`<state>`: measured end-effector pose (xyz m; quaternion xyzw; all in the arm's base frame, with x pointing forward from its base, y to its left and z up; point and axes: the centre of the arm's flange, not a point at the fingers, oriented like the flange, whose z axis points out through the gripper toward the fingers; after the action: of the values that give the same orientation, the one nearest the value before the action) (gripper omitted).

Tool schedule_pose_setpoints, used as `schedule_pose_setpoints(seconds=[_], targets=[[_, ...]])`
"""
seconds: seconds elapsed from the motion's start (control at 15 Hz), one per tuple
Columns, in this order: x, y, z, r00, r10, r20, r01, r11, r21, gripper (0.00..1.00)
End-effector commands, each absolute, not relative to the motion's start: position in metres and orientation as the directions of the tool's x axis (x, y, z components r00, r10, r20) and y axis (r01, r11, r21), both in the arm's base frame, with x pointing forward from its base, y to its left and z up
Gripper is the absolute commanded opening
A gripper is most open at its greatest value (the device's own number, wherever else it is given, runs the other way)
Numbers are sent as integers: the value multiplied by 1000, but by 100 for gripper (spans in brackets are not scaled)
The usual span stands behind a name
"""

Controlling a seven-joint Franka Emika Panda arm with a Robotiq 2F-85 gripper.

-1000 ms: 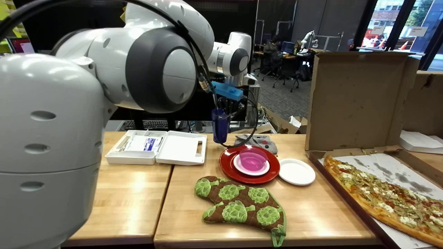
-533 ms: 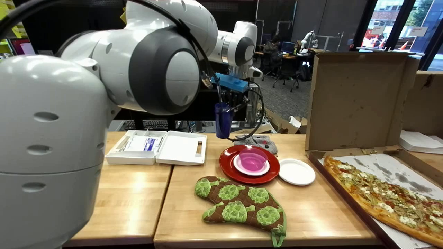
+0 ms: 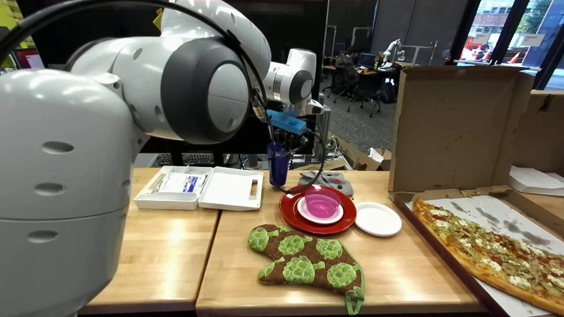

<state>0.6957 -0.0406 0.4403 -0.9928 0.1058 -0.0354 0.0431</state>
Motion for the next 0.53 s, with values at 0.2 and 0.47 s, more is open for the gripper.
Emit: schedule_pose_setpoints(seconds=[0.2,0.47], targets=[[652,-30,429,971,-206,124,-194,-976,-100,2],[638,-32,431,968,-202,147,-188,-977,-106,2]])
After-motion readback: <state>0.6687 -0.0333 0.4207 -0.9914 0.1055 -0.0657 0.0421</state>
